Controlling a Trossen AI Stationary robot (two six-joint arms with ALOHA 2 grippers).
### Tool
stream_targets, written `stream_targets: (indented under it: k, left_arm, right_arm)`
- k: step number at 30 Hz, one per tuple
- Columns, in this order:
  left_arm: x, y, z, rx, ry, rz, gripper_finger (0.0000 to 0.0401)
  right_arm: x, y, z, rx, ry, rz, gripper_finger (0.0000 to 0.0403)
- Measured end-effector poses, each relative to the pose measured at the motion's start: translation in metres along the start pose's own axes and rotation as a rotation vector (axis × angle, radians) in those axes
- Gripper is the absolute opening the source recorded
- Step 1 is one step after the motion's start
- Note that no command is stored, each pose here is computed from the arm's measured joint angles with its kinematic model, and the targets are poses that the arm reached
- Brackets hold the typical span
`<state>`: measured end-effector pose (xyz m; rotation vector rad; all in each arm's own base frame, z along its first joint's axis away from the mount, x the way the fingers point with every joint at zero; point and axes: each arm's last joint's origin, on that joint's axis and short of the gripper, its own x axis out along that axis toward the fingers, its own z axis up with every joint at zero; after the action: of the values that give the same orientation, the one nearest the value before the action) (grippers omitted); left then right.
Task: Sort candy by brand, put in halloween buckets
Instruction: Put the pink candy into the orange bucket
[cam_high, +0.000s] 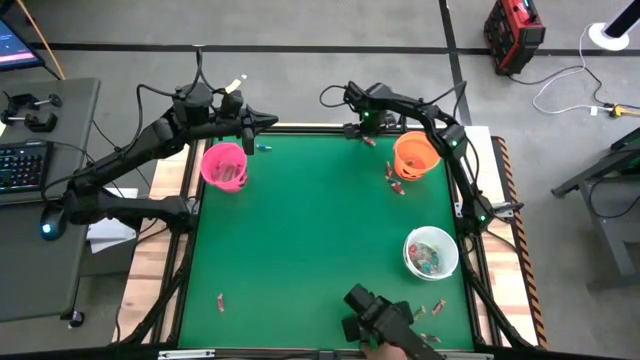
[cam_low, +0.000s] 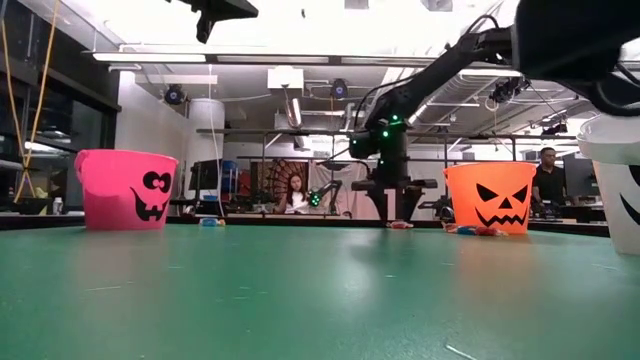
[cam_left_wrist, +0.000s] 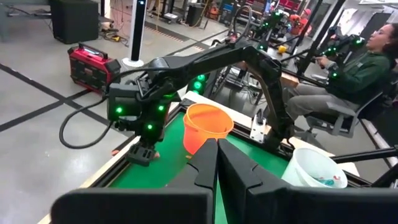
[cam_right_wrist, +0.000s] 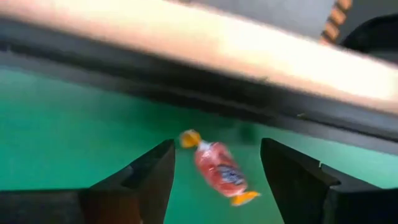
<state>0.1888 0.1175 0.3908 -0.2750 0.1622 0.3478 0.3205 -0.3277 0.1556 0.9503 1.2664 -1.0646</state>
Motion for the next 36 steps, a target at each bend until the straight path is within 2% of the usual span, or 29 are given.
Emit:
stream_targets:
  k: [4,10,13,17,18,22,24,31,36]
  left_arm:
    - [0.001,0.0,0.0,0.0,0.002,0.001,0.0]
    - [0.007,0.002,-0.002,-0.006,0.019,0.009,0.0]
    - [0.009,0.003,-0.003,-0.011,0.027,0.011,0.0]
    - [0.01,0.003,-0.003,-0.025,0.025,0.013,0.0]
    - [0.009,0.003,-0.003,-0.024,0.023,0.013,0.0]
    - [0.008,0.004,-0.003,-0.026,0.021,0.018,0.0]
    - [0.008,0.006,-0.002,-0.027,0.019,0.024,0.0]
    - [0.006,0.013,-0.001,-0.034,0.01,0.057,0.0]
    - [0.004,0.02,0.001,-0.039,0.0,0.085,0.0]
  right_arm:
    - [0.006,0.005,-0.005,-0.065,0.053,0.022,0.0227]
    - [0.006,0.012,-0.009,-0.199,0.015,-0.045,0.0214]
    - [0.006,0.012,-0.009,-0.246,0.027,-0.045,0.0164]
    - [0.007,0.013,-0.011,-0.297,0.042,-0.051,0.0041]
    - [0.007,0.011,-0.012,-0.311,0.055,-0.059,0.0024]
    - [0.003,0.009,-0.014,-0.34,0.064,-0.069,0.0028]
    - [-0.003,0.01,-0.016,-0.352,0.055,-0.066,0.0017]
    - [-0.079,0.009,-0.026,-0.393,-0.116,0.044,0.0001]
    - [-0.151,0.001,-0.054,-0.417,-0.24,0.114,0.0]
